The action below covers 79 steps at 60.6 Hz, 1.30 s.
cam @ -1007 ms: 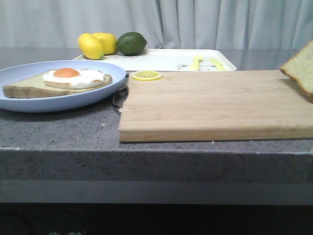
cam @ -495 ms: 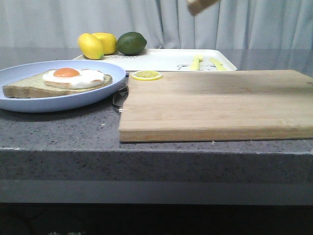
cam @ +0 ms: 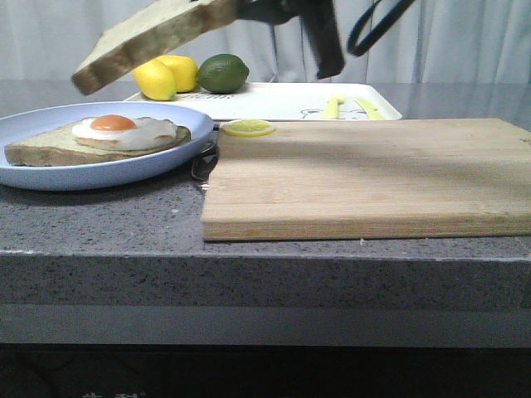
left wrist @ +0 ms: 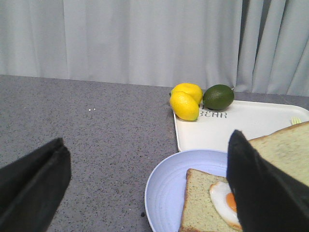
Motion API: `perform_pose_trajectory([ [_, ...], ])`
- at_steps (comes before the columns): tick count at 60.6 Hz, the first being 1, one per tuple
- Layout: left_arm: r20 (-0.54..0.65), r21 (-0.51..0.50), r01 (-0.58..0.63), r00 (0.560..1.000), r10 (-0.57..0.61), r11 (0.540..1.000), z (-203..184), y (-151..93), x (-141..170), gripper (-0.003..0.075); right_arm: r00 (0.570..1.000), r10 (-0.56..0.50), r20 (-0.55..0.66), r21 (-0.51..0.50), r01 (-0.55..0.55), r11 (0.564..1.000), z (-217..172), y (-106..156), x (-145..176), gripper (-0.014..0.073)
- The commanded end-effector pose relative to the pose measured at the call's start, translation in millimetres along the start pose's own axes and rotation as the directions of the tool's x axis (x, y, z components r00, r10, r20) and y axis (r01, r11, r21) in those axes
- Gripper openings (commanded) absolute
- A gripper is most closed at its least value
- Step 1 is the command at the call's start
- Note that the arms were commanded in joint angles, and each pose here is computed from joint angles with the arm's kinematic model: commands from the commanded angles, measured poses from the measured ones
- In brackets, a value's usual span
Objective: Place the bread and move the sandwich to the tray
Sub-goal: 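Lift the bread slice and carry it over the blue plate, then lower the bread onto the fried egg and open the right gripper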
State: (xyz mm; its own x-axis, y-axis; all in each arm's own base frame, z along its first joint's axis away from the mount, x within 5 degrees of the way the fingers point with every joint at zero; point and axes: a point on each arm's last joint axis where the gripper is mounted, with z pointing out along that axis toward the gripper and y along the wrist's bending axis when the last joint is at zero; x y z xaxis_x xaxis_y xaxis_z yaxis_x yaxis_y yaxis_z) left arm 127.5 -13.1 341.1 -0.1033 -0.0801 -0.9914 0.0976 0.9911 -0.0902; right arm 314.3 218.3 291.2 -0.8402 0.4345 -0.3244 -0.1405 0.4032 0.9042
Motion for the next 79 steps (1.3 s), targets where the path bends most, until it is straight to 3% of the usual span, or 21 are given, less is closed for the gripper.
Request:
perform_pose_trajectory([
  [1,0.112,0.002,0.001,0.994,-0.001,1.000,-1.3,-1.0,-19.3,0.0638,0.998,0.059,0.010,-0.161,-0.056,0.985,10.9,36.5,-6.5,-0.0060],
  [11,0.112,0.002,0.001,0.994,-0.001,1.000,-1.3,-1.0,-19.3,0.0638,0.998,0.053,-0.017,-0.162,-0.055,0.985,44.7,32.9,-7.4,-0.0058],
  [29,0.112,0.002,0.001,0.994,-0.001,1.000,-1.3,-1.0,-19.3,0.0638,0.997,0.068,0.037,-0.076,-0.065,0.995,51.3,16.9,-10.7,-0.0036],
  [52,0.112,0.002,0.001,0.994,-0.001,1.000,-1.3,-1.0,-19.3,0.0638,0.999,0.037,-0.010,-0.100,-0.038,0.994,51.1,18.9,-6.1,0.0162],
  [64,0.112,0.002,0.001,0.994,-0.001,1.000,-1.3,-1.0,-19.3,0.0638,0.999,0.033,-0.040,-0.130,-0.038,0.991,50.5,22.0,-3.5,0.0320],
  [79,0.112,0.002,0.001,0.994,-0.001,1.000,-1.3,-1.0,-19.3,0.0638,0.999,0.028,-0.046,-0.145,-0.035,0.989,45.3,25.9,-2.9,0.0328],
])
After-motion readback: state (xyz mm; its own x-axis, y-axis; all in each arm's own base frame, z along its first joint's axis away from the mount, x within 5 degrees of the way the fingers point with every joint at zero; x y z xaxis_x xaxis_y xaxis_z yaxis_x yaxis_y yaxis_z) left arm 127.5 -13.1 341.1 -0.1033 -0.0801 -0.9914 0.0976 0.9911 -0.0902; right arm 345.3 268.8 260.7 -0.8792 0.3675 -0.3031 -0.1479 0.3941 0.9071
